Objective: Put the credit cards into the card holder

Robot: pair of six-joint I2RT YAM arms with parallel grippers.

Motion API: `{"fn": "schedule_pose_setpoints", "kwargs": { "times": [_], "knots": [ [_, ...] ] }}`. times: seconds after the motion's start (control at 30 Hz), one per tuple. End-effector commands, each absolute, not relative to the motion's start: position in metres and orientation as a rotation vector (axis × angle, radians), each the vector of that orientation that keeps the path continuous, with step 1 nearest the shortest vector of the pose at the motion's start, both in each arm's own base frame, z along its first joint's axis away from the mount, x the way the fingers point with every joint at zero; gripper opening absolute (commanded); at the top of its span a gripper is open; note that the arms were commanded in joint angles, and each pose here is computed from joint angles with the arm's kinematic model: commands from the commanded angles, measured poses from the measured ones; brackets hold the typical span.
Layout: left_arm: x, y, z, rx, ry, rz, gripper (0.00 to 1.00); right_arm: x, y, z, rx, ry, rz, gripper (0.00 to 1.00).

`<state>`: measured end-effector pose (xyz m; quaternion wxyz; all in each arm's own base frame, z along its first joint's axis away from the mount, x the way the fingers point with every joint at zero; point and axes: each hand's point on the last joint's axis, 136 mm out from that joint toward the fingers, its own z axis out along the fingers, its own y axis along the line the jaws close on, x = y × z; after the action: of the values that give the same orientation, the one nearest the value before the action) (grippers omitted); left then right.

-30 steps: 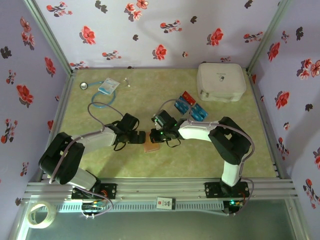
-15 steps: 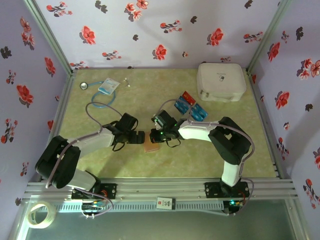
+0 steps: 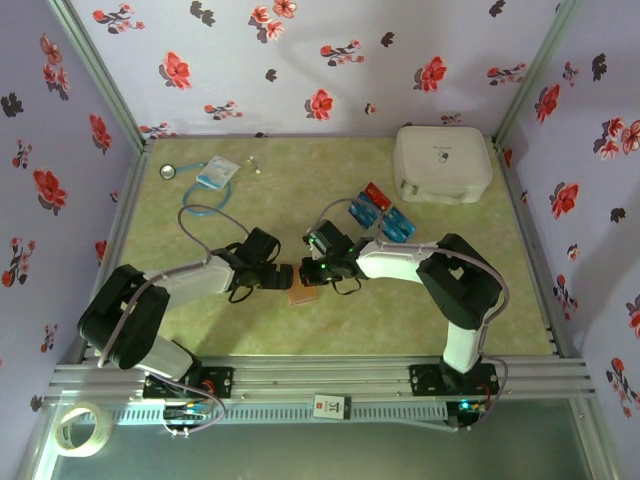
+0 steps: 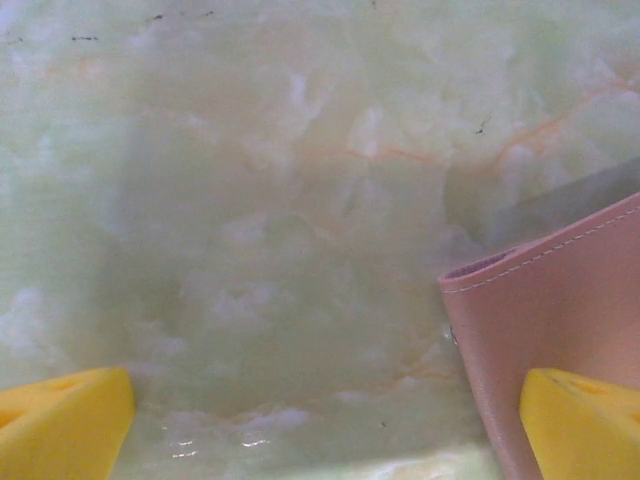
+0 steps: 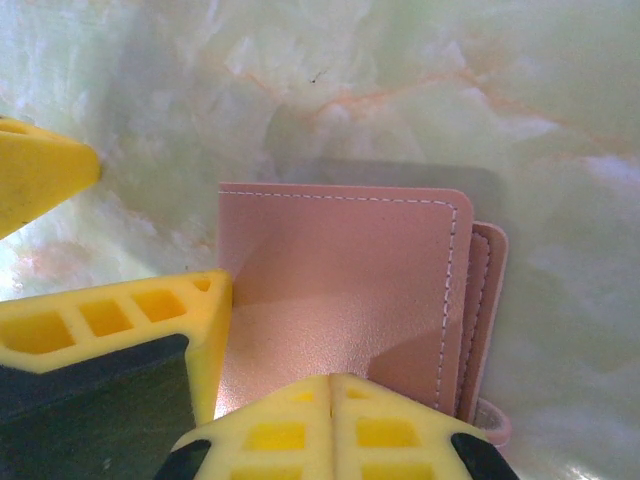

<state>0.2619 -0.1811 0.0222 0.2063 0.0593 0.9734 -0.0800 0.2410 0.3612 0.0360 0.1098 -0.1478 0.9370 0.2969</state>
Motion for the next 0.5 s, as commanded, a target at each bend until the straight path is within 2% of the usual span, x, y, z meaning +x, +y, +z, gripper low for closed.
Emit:
{"fn": "schedule_pose_setpoints", "kwargs": {
  "times": [0.0, 0.23, 0.47],
  "knots": [
    [0.250, -0.175, 0.002, 0.182, 2.757, -0.188, 1.00, 0.230, 0.351, 0.029, -0.430, 2.826, 0.798, 0.00],
    [0.249, -0.173, -0.003, 0.177, 2.766, -0.176, 1.00, 0.238, 0.359, 0.056, -0.447, 2.766, 0.825, 0.00],
    [0.247, -0.172, -0.004, 0.175, 2.767, -0.176, 1.00, 0.242, 0.365, 0.061, -0.446, 2.750, 0.848, 0.00]
  ]
}}
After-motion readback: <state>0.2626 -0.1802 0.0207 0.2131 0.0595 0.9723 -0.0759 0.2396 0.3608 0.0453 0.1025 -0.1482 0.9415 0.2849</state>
